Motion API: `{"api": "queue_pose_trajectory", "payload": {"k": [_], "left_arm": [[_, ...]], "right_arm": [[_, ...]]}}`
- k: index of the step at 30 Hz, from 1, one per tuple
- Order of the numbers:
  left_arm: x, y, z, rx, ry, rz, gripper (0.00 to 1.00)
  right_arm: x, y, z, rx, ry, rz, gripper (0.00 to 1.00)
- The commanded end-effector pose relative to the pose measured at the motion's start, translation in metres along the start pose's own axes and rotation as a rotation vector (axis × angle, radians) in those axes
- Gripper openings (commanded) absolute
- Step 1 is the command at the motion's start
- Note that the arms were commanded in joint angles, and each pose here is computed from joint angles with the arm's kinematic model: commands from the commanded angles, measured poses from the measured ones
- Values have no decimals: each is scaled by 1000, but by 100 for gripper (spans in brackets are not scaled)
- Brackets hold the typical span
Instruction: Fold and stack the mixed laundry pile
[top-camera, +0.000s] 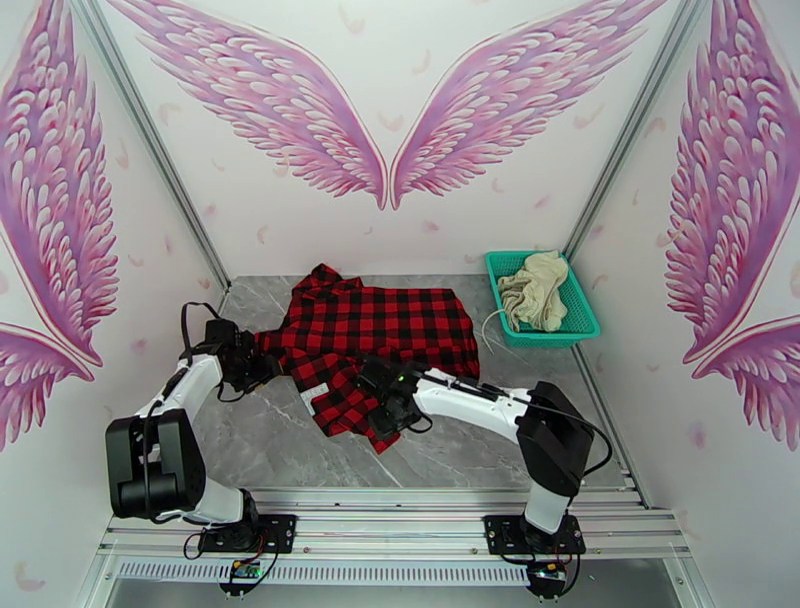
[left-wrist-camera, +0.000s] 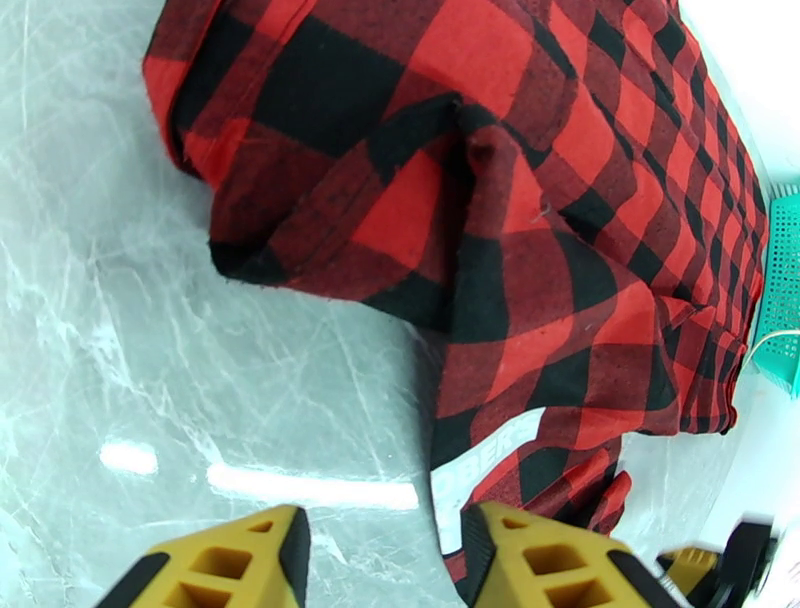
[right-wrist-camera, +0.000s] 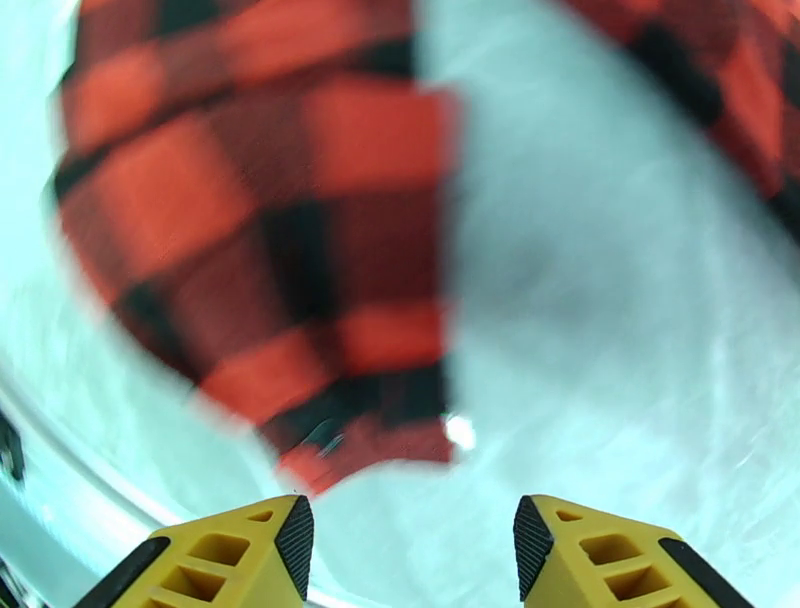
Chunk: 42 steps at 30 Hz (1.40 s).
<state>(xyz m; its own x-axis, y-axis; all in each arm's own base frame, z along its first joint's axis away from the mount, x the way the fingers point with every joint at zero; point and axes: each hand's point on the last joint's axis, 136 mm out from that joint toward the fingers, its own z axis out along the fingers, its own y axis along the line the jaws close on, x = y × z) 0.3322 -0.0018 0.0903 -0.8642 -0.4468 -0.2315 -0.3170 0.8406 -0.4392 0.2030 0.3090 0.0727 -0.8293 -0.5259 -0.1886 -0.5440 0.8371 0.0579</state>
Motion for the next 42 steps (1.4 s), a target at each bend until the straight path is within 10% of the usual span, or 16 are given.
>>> {"api": "queue_pose_trajectory", "payload": {"k": [1, 10, 20, 42], "left_arm": [[2, 1, -4, 6, -5, 9, 48], [-2, 6, -11, 3, -15, 2, 48], [-1, 6, -18, 6, -29, 1, 48], [4, -7, -23, 91, -36, -23, 48]], "right_arm": [[4, 18, 17, -8, -1, -64, 59], [-3, 7, 60, 126, 43, -16, 51], [-47, -10, -6, 96, -78, 13, 2], [-213, -186, -143, 14, -465, 345, 0]]}}
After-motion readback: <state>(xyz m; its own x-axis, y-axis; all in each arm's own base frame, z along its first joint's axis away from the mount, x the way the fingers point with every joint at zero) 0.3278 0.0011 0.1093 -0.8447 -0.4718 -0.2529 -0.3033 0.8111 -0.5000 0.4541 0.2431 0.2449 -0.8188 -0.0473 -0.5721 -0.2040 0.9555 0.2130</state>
